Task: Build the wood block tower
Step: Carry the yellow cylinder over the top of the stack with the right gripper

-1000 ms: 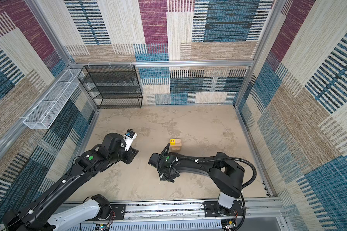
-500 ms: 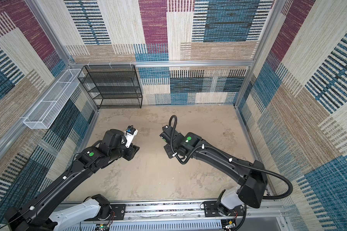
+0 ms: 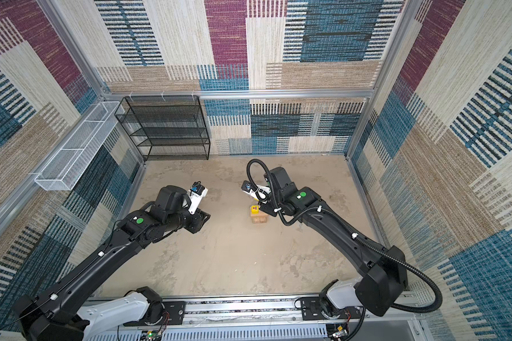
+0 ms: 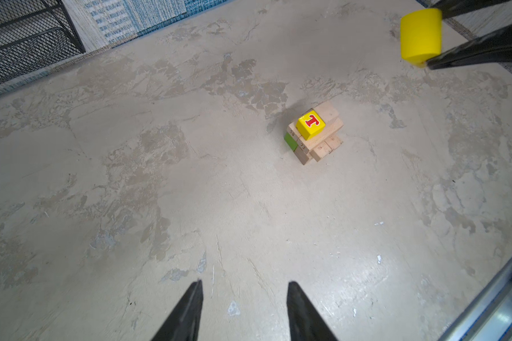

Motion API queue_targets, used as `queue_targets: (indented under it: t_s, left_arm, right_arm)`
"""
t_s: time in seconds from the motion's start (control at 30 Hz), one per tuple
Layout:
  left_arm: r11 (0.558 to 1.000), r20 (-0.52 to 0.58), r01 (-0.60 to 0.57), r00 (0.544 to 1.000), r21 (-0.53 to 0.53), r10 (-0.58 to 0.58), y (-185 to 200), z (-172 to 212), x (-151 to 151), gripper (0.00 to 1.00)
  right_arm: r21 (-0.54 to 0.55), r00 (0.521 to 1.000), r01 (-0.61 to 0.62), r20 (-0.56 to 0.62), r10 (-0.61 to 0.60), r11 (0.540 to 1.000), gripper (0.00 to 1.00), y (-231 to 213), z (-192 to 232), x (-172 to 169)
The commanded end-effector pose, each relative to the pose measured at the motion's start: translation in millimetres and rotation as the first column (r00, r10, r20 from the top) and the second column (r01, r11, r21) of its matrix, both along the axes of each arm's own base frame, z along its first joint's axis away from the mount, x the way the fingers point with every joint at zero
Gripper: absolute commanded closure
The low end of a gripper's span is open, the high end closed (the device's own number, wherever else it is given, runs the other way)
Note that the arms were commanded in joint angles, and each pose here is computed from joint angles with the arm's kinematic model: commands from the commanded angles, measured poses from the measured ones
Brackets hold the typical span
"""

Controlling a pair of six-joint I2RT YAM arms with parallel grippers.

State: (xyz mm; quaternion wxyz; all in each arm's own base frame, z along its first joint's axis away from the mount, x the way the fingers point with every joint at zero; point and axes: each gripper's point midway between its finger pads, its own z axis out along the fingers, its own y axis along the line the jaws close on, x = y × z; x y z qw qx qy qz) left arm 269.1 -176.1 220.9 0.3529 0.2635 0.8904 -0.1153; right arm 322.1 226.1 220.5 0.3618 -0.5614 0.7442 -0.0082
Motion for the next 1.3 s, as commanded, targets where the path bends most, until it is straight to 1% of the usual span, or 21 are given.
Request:
queue_targets:
  t_s: [0.0,0.1,0.17,0.27,0.43,0.6,0.87,1.07,1.27]
  left_arm:
    - [0.999,-0.002,0.041,0.999,-0.034,-0.041,-10,3,0,0.49]
    - [0.997,-0.017,0.06,0.998,-0.041,-0.061,-14,0,-2,0.49]
    - [0.997,-0.022,0.065,0.998,-0.043,-0.066,-15,-1,-2,0.5]
    - [0.997,-0.02,0.065,0.998,-0.046,-0.066,-14,0,-4,0.49]
    - [0.997,-0.019,0.068,0.997,-0.046,-0.069,-12,-4,-7,0.49]
    - [0.997,-0.016,0.07,0.997,-0.036,-0.071,-10,-7,-10,0.49]
    - [0.996,0.005,0.076,0.997,-0.039,-0.076,-8,-7,-12,0.49]
    - [0.996,0.007,0.079,0.997,-0.029,-0.079,-6,-12,-12,0.49]
    - [0.996,0.005,0.079,0.997,-0.028,-0.079,-6,-14,-13,0.48]
  right_arm:
    - [-0.077,0.993,-0.117,-0.027,0.115,0.99,1.0,-1,-16,0]
    - [-0.118,0.987,-0.15,-0.069,0.143,0.982,1.0,-3,-30,1]
    - [-0.14,0.972,-0.217,-0.123,0.201,0.966,1.0,-2,-38,-4]
    - [-0.188,0.962,-0.257,-0.148,0.232,0.948,1.0,-4,-51,0]
    - [-0.211,0.946,-0.309,-0.174,0.275,0.928,1.0,0,-58,9]
    - [-0.236,0.937,-0.324,-0.213,0.277,0.916,1.0,4,-69,19]
    - [-0.292,0.94,-0.316,-0.228,0.256,0.903,1.0,1,-83,31]
    - [-0.285,0.935,-0.32,-0.246,0.254,0.903,1.0,5,-87,33]
    - [-0.305,0.931,-0.331,-0.262,0.255,0.893,1.0,5,-98,32]
